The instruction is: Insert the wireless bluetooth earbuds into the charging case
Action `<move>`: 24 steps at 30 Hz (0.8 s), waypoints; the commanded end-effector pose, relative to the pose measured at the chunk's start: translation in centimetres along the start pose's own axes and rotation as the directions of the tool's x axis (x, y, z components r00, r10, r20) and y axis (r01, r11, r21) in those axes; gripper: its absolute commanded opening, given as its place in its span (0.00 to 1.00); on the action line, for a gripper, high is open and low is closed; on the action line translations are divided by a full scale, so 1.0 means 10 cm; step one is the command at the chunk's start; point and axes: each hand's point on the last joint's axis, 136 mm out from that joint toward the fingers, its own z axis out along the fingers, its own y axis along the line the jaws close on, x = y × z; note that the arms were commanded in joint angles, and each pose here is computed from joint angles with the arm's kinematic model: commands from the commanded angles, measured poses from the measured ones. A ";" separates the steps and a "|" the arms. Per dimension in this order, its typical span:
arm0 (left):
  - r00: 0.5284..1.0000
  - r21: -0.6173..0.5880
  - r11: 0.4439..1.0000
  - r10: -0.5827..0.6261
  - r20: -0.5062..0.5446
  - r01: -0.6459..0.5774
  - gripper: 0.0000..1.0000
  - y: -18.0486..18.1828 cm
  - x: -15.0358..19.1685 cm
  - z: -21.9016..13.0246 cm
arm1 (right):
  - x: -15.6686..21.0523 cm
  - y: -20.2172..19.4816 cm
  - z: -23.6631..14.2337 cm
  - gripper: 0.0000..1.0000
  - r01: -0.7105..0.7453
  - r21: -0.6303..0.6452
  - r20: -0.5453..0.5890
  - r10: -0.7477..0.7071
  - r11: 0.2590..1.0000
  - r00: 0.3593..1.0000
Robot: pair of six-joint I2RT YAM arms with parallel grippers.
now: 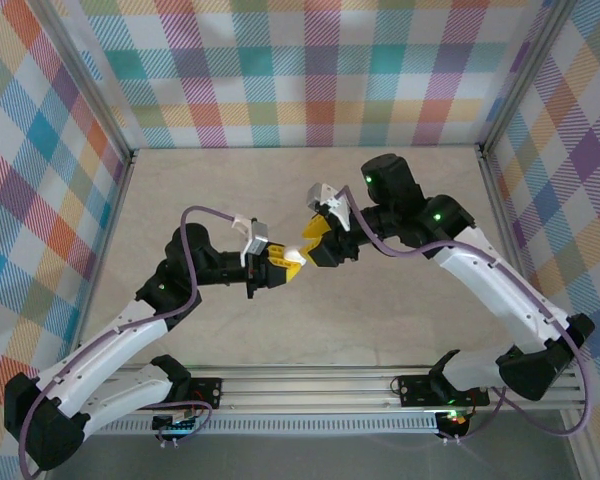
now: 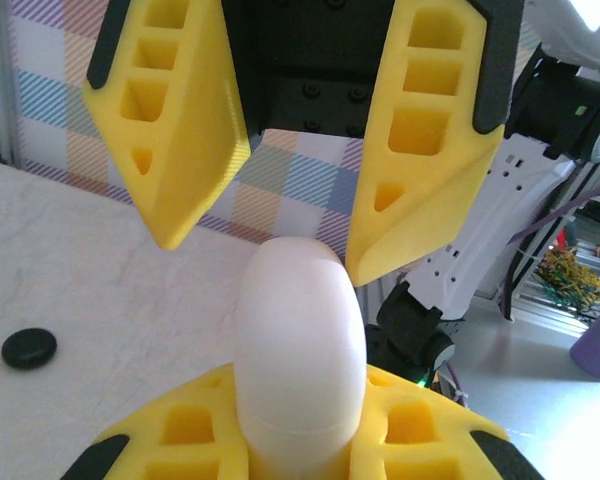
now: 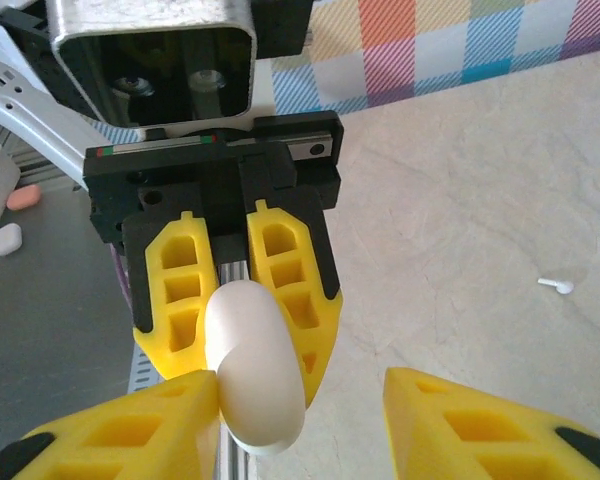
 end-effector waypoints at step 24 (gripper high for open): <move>0.996 0.091 0.993 0.072 0.059 -0.077 0.00 -0.29 -0.09 -0.10 | -0.09 0.33 0.13 0.60 -0.046 -0.319 0.065 0.071 0.947 0.995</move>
